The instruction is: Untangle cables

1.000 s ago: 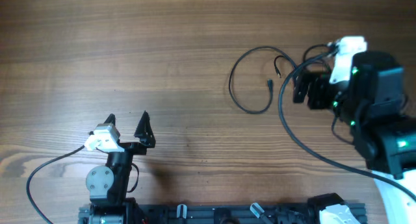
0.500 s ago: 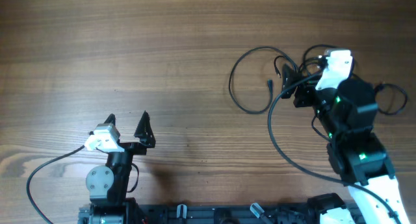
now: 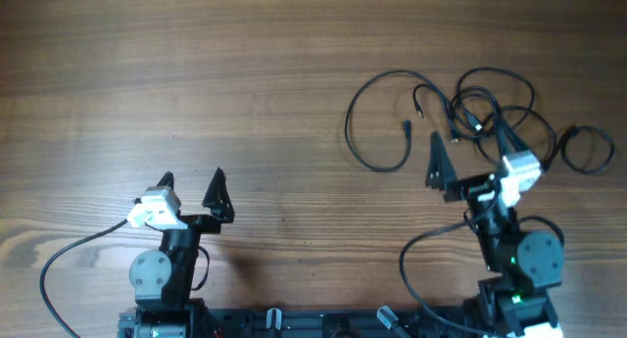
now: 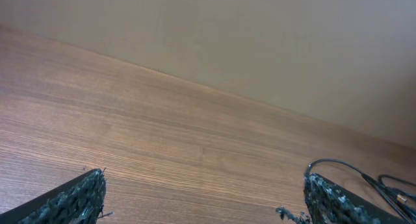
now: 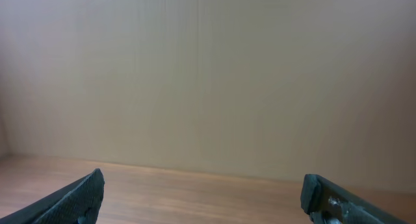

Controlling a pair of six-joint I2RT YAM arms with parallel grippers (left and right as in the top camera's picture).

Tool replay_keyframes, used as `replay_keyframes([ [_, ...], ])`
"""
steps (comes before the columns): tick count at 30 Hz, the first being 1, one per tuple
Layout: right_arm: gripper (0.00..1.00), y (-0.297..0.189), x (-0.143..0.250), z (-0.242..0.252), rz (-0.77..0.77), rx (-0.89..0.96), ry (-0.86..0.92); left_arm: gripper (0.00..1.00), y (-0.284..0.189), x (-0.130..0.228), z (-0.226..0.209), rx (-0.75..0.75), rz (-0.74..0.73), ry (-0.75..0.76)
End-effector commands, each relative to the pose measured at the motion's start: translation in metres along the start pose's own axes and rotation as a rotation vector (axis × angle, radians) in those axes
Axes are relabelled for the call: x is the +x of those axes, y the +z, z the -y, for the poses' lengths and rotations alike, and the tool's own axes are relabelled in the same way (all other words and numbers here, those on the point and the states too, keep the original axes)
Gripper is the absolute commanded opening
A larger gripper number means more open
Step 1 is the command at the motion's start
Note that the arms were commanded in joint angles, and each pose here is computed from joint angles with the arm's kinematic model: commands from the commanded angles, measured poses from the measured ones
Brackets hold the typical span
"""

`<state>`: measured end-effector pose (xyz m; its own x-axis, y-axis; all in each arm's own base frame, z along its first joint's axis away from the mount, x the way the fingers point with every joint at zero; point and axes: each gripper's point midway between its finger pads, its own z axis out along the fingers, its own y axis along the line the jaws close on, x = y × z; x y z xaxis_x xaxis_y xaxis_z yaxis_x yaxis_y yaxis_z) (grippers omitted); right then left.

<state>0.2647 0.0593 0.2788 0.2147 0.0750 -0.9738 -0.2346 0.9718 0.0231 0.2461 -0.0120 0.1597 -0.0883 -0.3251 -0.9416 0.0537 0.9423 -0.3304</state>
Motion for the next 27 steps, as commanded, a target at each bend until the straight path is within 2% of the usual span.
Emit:
replay_keyframes([
  [1, 1.0, -0.017, 0.005, 0.006, 0.049, 0.038, -0.056, 1.0, 0.0, 0.001, 0.0, 0.004, -0.003, 0.023],
  [6, 1.0, -0.034, 0.015, 0.007, 0.1, 0.044, -0.056, 1.0, 0.0, 0.001, 0.0, 0.004, -0.003, 0.023],
  [20, 1.0, -0.047, 0.091, 0.011, -0.21, 0.058, -0.055, 1.0, 0.0, 0.001, 0.0, 0.004, -0.003, 0.023],
  [27, 1.0, -0.047, 0.093, 0.011, -0.218, 0.054, -0.054, 1.0, 0.0, 0.001, 0.0, 0.004, -0.003, 0.023],
])
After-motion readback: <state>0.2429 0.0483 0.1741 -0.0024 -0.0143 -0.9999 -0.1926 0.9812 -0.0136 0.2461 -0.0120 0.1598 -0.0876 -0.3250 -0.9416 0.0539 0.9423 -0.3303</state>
